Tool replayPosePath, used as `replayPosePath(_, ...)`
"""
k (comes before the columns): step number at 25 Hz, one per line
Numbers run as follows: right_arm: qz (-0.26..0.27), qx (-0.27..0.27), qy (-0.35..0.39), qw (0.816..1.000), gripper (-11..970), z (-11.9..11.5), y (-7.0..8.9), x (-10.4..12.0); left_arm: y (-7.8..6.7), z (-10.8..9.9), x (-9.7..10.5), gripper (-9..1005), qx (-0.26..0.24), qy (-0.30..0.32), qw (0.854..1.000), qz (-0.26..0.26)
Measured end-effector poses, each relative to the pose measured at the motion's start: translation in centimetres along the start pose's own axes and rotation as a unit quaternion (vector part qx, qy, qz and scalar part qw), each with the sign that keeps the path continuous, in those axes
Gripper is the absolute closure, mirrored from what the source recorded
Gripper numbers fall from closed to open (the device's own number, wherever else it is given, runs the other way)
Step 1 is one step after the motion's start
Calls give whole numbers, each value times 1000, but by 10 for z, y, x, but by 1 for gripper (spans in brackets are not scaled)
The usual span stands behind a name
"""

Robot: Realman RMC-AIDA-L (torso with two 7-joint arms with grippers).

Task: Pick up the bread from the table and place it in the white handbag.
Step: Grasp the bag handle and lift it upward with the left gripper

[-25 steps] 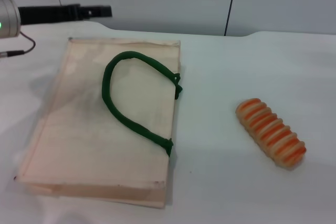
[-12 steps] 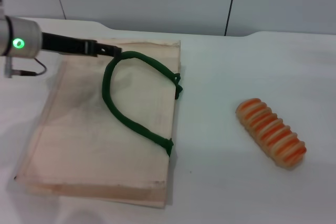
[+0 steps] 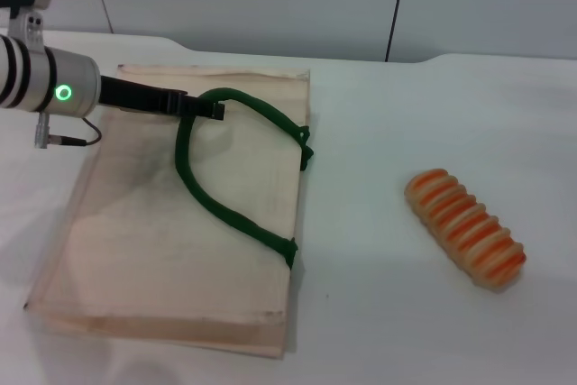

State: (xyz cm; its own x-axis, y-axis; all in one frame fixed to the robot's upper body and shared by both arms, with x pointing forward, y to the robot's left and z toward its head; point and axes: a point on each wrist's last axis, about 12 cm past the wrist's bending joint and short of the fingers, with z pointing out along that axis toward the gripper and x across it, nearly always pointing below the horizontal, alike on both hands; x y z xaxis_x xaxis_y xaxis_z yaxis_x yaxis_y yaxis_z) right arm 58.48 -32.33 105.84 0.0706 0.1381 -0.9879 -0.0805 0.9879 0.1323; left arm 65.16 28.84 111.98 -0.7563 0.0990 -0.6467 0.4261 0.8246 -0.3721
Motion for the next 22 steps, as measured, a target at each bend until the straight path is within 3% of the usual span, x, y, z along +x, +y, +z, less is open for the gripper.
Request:
replayPosePath(13,0,0,-1,1000,73,0,0,0,0,10,5,272,-9,-4,1000,-7)
replayPosePath(19,0,0,1,1000,73,0,0,0,1,10,7,516,-11,-9,1000,-24)
replayPosePath(22,0,1,2,1000,73,0,0,0,0,10,6,574,-8,-14,999,-28)
